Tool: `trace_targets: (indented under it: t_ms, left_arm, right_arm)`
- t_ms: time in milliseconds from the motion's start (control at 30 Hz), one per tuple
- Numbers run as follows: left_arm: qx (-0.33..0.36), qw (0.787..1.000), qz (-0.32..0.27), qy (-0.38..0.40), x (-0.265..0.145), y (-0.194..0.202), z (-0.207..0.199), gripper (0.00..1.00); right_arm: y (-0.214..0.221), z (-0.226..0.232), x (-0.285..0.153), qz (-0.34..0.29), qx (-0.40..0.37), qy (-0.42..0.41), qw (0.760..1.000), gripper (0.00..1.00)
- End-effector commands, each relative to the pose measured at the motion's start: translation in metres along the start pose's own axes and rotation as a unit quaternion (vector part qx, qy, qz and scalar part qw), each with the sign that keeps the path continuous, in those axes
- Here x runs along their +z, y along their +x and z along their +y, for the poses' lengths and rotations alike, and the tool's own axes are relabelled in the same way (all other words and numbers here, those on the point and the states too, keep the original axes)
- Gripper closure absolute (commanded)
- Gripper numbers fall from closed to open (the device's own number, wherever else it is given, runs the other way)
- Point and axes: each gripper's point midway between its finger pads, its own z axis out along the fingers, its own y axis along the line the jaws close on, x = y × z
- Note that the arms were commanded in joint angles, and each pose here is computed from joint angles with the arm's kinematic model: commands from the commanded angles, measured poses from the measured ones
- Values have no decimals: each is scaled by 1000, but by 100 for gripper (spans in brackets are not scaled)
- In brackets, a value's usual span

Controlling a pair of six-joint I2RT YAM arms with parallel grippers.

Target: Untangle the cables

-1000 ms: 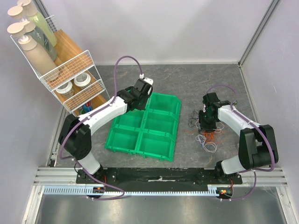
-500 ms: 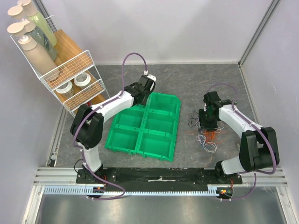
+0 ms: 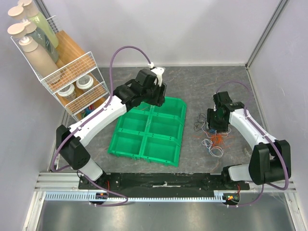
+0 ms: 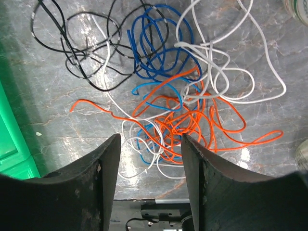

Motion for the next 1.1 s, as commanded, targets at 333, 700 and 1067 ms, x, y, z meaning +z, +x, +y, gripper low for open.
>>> trace_targets:
  t_ms: [333, 700, 1067]
  left_arm:
    - [-10, 982, 25, 185, -27, 23, -107, 41]
    - [-5, 972, 24, 233, -50, 26, -128, 39]
    - [13, 949, 23, 315, -74, 30, -170, 38]
  right_arm:
    - [17, -69, -33, -15, 139, 138, 981, 42]
    - [29, -39, 4, 6, 117, 39, 992, 50]
    - [-21, -30, -108, -79, 85, 15, 993, 100]
